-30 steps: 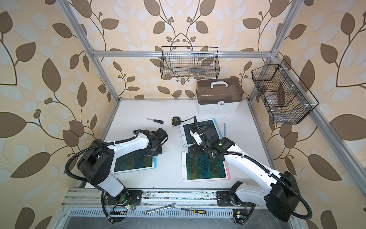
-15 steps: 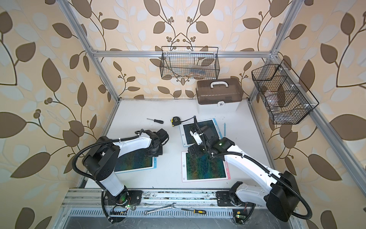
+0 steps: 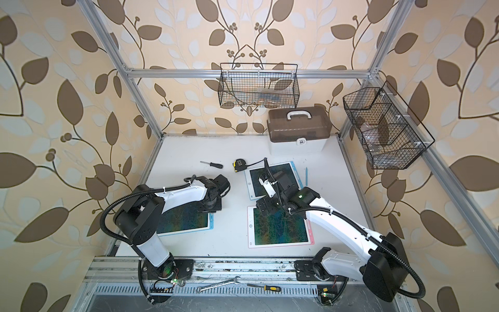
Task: Place the stylus back onto the writing tablet
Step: Place the stylus on the writing tablet.
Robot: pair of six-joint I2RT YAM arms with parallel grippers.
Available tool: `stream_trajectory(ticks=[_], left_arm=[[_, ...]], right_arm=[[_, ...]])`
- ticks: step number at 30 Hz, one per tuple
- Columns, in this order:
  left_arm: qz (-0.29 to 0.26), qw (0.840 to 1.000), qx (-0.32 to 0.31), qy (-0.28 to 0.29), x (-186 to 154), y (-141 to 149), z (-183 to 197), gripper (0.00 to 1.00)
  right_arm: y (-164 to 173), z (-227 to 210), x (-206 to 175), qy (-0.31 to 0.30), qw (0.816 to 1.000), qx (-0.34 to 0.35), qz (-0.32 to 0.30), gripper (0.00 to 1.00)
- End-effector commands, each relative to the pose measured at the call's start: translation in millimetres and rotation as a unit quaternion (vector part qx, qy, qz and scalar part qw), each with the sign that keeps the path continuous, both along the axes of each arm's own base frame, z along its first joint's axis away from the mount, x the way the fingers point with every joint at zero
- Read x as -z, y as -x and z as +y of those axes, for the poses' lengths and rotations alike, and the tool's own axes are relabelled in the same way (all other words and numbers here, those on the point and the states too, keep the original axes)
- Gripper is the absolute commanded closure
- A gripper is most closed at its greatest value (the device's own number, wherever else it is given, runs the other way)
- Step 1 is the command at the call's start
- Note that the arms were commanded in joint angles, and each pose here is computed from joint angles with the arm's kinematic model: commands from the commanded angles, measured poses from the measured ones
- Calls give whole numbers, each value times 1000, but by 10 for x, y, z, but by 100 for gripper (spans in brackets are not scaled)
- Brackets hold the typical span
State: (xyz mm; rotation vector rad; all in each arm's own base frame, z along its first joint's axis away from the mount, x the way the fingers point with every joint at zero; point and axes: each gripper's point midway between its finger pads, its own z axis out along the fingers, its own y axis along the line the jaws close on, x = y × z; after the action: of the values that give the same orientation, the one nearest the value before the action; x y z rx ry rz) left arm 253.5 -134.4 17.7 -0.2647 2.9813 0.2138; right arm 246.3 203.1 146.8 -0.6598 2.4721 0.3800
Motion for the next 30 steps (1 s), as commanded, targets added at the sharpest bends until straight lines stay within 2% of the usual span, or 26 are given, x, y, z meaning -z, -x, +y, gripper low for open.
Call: stream_trajectory(ticks=[1,8,26,30], left_arm=[[-11,1000,4,24,7,-118,-107,83],[-19,999,2,38,-24,-115,-135,79],[-29,999,-2,36,-130,-125,-113,80],[-30,999,-3,39,-145,-117,-111,78]], right_arm=[[-38,53,-98,2,1000,-7,-9,2],[-39,74,-95,3,1000,-10,-8,1],[-27,91,-79,4,1000,-13,-6,2],[-25,90,-75,5,1000,-13,-6,1]])
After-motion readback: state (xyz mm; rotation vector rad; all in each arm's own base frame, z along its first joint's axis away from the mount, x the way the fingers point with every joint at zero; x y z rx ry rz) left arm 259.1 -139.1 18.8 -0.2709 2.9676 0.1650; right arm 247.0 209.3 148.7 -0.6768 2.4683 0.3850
